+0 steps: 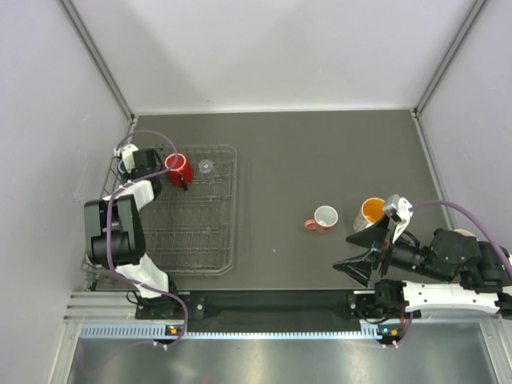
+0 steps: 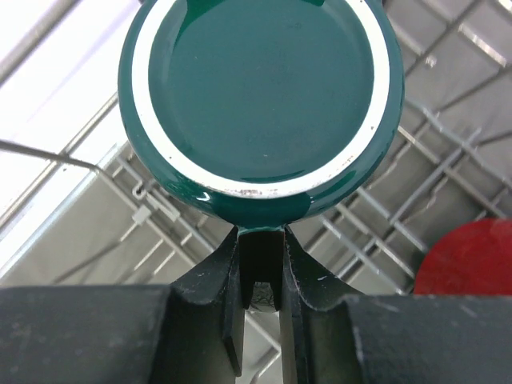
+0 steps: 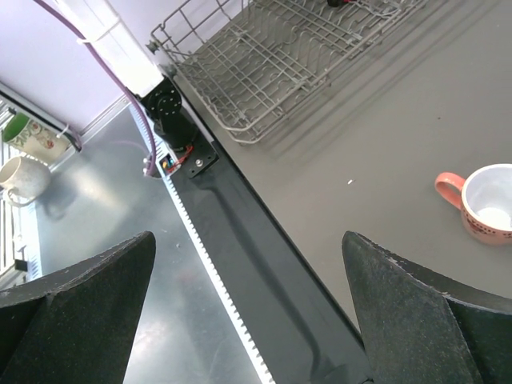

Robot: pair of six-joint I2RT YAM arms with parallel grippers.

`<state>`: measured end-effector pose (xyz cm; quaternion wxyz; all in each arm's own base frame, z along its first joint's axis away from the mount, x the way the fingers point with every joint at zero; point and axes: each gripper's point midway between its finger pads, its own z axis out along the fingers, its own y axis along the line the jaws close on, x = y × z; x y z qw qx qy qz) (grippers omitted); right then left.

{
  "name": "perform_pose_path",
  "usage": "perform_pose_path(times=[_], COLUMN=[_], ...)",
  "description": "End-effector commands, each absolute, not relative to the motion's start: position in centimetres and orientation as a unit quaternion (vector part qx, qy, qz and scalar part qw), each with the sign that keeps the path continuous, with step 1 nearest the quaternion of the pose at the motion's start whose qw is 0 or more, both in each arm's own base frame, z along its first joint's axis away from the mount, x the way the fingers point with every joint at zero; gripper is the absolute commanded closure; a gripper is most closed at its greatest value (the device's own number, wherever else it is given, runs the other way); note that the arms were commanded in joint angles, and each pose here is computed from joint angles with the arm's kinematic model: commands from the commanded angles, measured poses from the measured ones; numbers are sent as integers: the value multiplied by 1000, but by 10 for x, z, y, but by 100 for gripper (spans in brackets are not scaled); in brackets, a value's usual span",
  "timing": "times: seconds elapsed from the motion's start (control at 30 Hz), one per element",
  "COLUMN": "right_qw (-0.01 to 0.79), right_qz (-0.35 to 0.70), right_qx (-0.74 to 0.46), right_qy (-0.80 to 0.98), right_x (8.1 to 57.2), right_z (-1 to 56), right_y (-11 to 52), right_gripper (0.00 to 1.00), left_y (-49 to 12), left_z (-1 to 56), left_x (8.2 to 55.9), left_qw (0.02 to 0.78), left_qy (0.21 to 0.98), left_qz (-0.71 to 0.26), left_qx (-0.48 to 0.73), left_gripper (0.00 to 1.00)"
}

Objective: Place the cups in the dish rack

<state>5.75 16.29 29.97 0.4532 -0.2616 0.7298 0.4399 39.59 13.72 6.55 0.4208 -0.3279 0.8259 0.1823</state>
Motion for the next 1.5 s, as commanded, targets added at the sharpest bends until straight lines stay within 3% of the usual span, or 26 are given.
perform_pose_path(times=[0.0,0.57,0.63,0.7,0.9,1.13,1.47], right_qw=[472,480,483,485,472,435,391], right_qz=[437,422,417,412,387,362,257], right_qx=[-249,-247,-244,-236,-213,-194,-174], right_qy=[725,728,730,734,763,801,867], right_x=[64,69,71,74,79,77,83], right_z=[308,312,312,311,294,271,239], right_y=[156,153,152,151,149,155,173], right_gripper=[0,0,0,0,0,0,0], left_y=[158,157,157,157,155,148,98], left_z=[115,88,82,78,72,84,152], left_x=[430,445,441,438,431,423,398], left_qw=[501,475,463,454,443,447,464], left_qy=[770,788,793,795,805,805,795], left_qz=[189,159,161,165,162,138,2], left_qx=[-346,-359,-362,-366,-359,-365,-391], left_gripper=[100,98,85,65,31,16,14])
